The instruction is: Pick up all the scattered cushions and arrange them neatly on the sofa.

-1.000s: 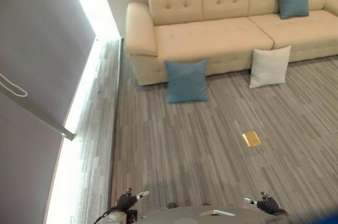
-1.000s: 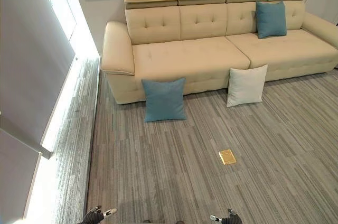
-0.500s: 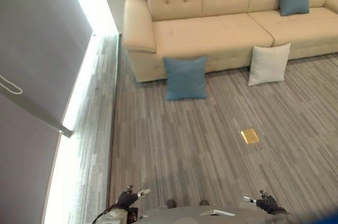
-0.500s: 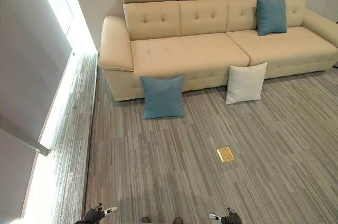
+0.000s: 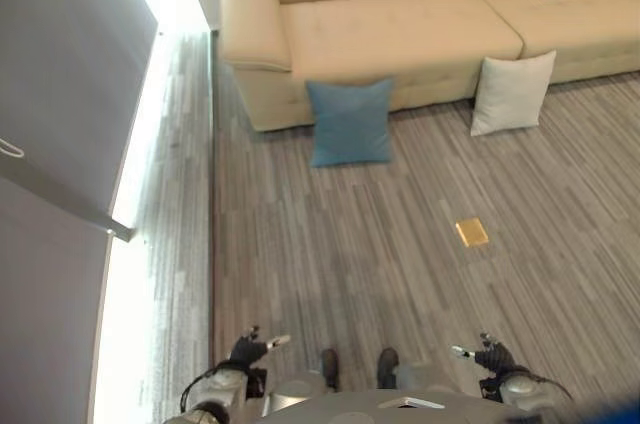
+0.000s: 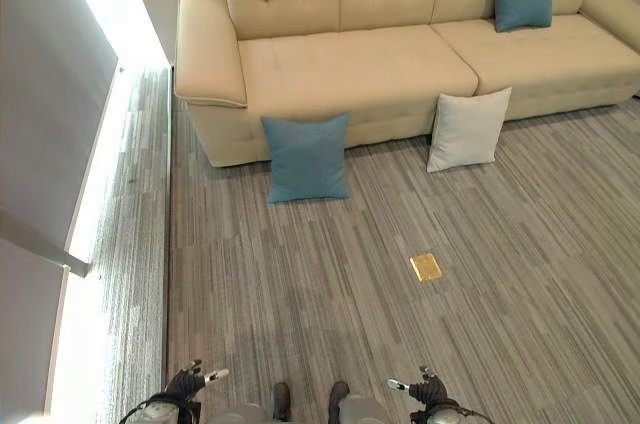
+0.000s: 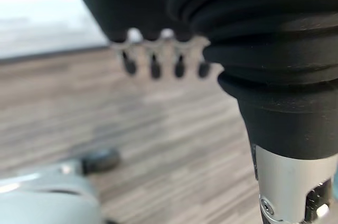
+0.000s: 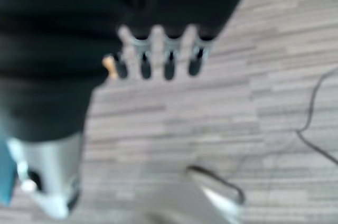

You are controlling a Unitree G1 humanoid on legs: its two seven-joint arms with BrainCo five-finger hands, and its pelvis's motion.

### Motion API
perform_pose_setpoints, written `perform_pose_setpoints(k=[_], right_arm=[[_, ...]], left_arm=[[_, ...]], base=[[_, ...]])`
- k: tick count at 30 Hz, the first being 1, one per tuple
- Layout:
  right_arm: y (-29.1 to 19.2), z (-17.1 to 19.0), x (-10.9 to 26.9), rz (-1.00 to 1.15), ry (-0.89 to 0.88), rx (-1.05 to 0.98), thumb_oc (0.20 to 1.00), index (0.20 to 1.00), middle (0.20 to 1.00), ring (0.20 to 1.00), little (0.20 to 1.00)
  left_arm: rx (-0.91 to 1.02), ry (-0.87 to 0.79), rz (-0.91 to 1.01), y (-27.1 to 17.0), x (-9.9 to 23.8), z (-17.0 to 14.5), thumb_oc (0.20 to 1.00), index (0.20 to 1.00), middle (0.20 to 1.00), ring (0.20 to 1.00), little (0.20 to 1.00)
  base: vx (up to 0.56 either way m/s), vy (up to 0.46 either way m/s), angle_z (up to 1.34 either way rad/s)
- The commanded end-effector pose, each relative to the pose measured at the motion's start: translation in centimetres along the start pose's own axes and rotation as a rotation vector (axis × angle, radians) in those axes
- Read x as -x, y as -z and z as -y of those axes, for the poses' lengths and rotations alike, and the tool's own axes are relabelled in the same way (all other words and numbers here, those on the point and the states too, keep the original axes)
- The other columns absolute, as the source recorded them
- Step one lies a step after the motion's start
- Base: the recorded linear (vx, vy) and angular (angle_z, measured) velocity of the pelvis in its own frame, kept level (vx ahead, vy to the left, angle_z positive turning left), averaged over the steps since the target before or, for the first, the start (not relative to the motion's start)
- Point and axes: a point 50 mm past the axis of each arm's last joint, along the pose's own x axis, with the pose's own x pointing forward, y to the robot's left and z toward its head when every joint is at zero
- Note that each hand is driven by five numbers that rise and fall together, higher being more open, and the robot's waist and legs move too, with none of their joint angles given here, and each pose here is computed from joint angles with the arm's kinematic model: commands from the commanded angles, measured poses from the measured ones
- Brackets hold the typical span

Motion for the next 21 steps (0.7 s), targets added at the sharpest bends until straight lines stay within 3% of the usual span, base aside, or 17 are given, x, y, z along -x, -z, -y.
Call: perform_pose_setpoints(k=[1,6,10,17,21], right_arm=[[-0.7,0.5,-0.2,0.026,0.009,0.047,1.000,1.000,1.000,1.000,1.000],[-0.5,0.3,-0.1,0.027,-0.005,0.067,1.000,1.000,1.000,1.000,1.000],[0.5,0.7,0.1,-0.004,0.004,0.055,1.000,1.000,1.000,1.000,1.000],[-0.8,1.4,-0.1,0.048,0.027,0.031,1.000,1.000,1.000,1.000,1.000],[-1.9,1.2,-0.3,0.093,0.017,0.045,1.000,1.000,1.000,1.000,1.000]], left_arm=[[0.014,0.009,0.031,-0.6,-0.1,0.4,1.000,1.000,1.000,1.000,1.000],[-0.009,0.029,0.041,-0.9,-0.1,0.8,1.000,1.000,1.000,1.000,1.000],[-0.019,0.062,0.041,-1.0,-0.1,1.6,1.000,1.000,1.000,1.000,1.000],[-0.019,0.049,0.071,-2.2,-0.4,1.2,1.000,1.000,1.000,1.000,1.000],[-0.042,0.025,0.021,-0.5,-0.1,0.3,1.000,1.000,1.000,1.000,1.000]], base=[[0.18,-0.044,-0.02],[0.24,-0.086,0.04],[0.30,-0.174,1.08],[0.14,-0.137,0.29],[0.49,0.075,0.20]])
